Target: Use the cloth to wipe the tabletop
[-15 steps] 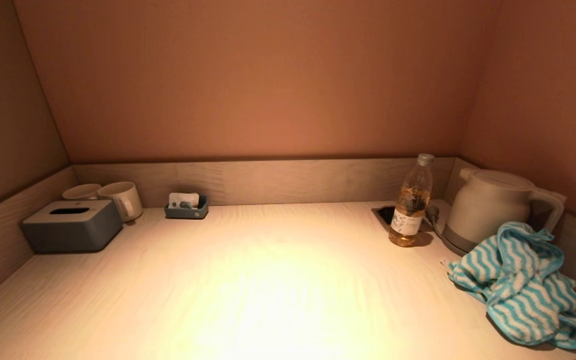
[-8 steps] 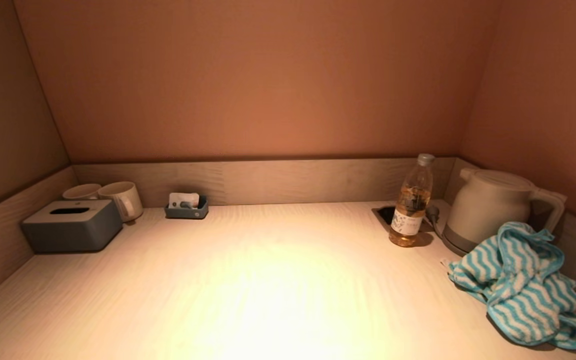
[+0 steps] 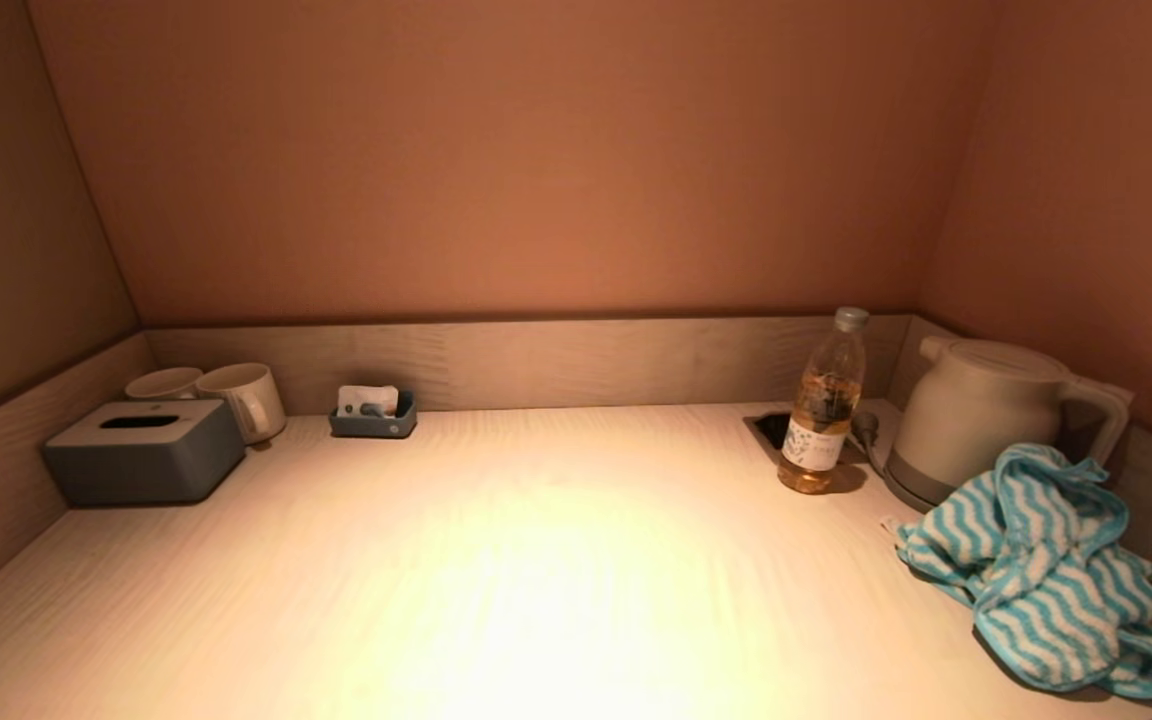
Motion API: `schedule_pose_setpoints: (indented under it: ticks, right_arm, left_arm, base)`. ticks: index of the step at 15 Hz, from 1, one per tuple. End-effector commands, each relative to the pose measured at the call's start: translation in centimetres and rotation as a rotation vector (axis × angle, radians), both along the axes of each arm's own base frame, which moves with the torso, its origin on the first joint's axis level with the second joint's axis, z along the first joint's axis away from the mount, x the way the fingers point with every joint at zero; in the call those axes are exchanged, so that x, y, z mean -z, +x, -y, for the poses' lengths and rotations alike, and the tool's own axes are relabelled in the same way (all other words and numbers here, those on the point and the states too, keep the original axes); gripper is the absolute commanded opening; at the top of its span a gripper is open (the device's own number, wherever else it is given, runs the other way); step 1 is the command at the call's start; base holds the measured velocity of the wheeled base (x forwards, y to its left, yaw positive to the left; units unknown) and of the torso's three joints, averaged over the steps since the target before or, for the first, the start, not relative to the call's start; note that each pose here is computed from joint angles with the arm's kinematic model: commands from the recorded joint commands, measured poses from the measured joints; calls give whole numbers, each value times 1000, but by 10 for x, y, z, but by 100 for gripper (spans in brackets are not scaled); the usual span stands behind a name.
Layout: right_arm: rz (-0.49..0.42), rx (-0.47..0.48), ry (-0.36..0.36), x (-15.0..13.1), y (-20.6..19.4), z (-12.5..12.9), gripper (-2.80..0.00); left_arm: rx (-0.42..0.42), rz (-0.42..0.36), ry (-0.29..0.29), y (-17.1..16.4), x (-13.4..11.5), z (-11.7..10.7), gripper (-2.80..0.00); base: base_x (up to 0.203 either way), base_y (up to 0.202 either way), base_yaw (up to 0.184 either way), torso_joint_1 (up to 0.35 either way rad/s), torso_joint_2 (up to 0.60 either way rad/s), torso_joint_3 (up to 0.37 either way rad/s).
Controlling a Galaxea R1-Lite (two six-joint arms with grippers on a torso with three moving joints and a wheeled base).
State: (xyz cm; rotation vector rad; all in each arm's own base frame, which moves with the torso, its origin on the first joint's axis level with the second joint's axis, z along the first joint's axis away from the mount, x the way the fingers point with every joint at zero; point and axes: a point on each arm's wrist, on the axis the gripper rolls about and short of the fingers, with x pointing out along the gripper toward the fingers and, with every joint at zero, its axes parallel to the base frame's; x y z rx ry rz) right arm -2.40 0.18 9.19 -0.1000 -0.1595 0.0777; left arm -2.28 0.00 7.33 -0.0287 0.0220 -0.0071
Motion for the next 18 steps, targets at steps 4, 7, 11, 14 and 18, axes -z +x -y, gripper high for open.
schedule_pose_setpoints:
  ticks: [4,7,11,14,18]
  right_arm:
    - [-56,14,7,6,1,0,-280]
    - [-108,41,3,11,1,1,-280]
    - [-161,42,12,17,1,1,-280]
    - [-162,44,17,17,1,1,-280]
    - [-163,43,22,17,1,1,-280]
  left_arm:
    - [0,0,0,0,0,0,-280]
    - [0,0,0,0,0,0,-280]
    - [0,0,0,0,0,0,-280]
    - [0,0,0,0,0,0,-280]
    - [0,0,0,0,0,0,-280]
  base:
    - [0,0,0,0,0,0]
    - [0,0,0,0,0,0]
    - [0,0,0,0,0,0]
    - [0,0,0,0,0,0]
    - [0,0,0,0,0,0]
